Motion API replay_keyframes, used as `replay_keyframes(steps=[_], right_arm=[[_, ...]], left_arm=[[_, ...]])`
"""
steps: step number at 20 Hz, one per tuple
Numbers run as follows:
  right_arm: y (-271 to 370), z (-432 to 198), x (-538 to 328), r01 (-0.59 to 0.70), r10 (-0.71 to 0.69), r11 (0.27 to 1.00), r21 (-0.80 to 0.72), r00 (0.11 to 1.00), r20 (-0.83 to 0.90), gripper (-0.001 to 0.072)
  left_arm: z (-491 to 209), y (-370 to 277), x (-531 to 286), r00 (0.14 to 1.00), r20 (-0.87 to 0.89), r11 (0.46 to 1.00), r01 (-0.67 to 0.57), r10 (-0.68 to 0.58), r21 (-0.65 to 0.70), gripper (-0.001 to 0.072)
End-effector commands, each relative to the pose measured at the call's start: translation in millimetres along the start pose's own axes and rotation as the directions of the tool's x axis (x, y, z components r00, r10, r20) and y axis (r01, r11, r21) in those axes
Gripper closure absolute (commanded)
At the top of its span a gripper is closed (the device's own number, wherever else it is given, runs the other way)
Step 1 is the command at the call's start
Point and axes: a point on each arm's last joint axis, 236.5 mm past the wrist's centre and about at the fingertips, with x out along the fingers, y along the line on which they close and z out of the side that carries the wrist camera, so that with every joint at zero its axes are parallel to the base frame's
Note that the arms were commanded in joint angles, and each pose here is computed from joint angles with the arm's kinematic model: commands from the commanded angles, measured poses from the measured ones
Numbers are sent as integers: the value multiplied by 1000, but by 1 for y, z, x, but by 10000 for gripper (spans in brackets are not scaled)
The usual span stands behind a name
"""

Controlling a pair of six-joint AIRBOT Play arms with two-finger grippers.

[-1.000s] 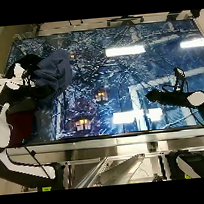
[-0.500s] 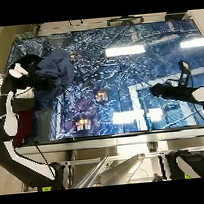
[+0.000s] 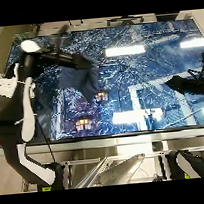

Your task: Fold the shirts.

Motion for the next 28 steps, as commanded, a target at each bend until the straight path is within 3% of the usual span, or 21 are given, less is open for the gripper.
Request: replay_keyframes(steps=[1, 2, 3, 4, 5, 6, 9, 12, 16, 18, 22, 28], right_arm=[[-1, -11, -3, -8, 7, 1000, -7, 999, -54, 408], [0, -14, -3, -10, 9, 1000, -14, 998, -67, 407], [0, -16, -4, -13, 11, 1000, -26, 997, -78, 405], [1, -19, -4, -15, 13, 999, -28, 996, -88, 399], [1, -20, -4, -17, 14, 999, -28, 995, -95, 304], [1, -21, -4, -17, 14, 999, -28, 995, -99, 187], [4, -33, -4, -29, 25, 999, -28, 989, -148, 185], [19, -77, 11, -70, 50, 996, -63, 961, -272, 184], [46, -151, 48, -135, 92, 988, -77, 909, -406, 184], [51, -171, 66, -126, 79, 989, -78, 895, -440, 184], [52, -196, 105, -101, 75, 995, -25, 864, -497, 184], [91, -174, 144, -256, 296, 954, 155, 877, -379, 185]], left_arm=[[-28, -41, 68, 987, -157, 998, 46, -40, 39, 691], [-38, -35, 85, 980, -199, 999, 14, -6, 40, 686], [-45, -29, 97, 974, -225, 999, -7, 17, 45, 468], [-48, -23, 106, 971, -235, 999, -28, 37, 43, 305], [-47, -19, 109, 972, -231, 999, -34, 42, 39, 119], [-45, -13, 106, 974, -220, 999, -49, 53, 24, -4], [-46, 25, 66, 965, -229, 989, -143, 129, -43, -1], [-93, 97, 17, 899, -359, 927, -331, 253, -174, -2], [-143, 169, -2, 907, -348, 841, -370, 236, -394, -1], [-153, 189, 4, 926, -308, 829, -341, 217, -442, -2], [-148, 223, 8, 936, -237, 812, -345, 260, -471, -2], [-108, 252, 18, 929, -160, 827, -370, 334, -424, -1]])
